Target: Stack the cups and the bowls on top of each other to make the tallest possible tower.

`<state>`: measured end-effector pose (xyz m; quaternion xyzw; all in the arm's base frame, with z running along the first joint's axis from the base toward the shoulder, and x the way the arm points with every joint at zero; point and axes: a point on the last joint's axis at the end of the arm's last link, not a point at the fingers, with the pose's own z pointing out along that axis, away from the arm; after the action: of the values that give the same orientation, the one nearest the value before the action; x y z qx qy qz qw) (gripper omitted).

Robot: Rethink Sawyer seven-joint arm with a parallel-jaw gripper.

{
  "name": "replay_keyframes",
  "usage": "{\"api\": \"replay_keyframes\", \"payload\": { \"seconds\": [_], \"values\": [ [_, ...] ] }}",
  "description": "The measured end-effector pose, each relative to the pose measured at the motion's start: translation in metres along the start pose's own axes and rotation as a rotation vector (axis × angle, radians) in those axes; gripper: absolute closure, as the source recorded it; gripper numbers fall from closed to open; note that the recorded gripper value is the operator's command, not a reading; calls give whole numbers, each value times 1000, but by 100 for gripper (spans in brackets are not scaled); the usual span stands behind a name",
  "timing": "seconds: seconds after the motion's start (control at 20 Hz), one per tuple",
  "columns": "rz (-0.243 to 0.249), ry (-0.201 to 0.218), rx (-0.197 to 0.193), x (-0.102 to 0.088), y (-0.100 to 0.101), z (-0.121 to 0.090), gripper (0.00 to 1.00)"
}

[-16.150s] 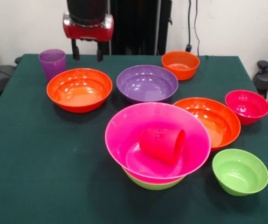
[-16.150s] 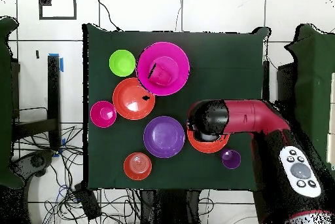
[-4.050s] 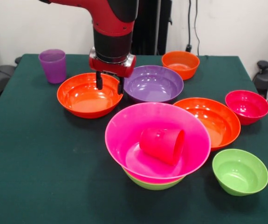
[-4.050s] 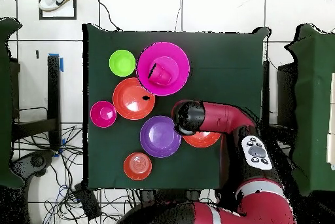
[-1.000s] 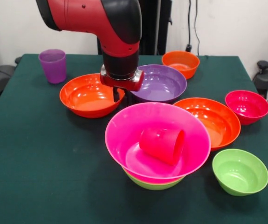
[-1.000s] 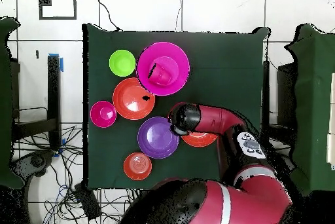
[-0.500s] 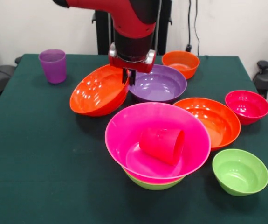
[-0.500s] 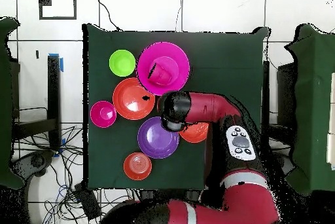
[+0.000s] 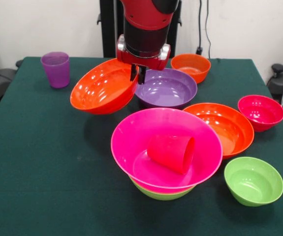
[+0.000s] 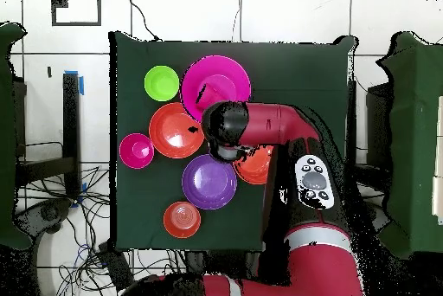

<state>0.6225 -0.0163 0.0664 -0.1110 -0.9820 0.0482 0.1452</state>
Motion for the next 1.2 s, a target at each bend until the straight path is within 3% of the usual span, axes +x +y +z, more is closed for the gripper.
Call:
{"api": "replay_keyframes", "payload": {
  "seconds": [0.8, 1.2],
  "values": [
    [24, -23, 24, -45, -7, -49, 100],
    [29, -45, 24, -62, -8, -55, 100]
  ]
}}
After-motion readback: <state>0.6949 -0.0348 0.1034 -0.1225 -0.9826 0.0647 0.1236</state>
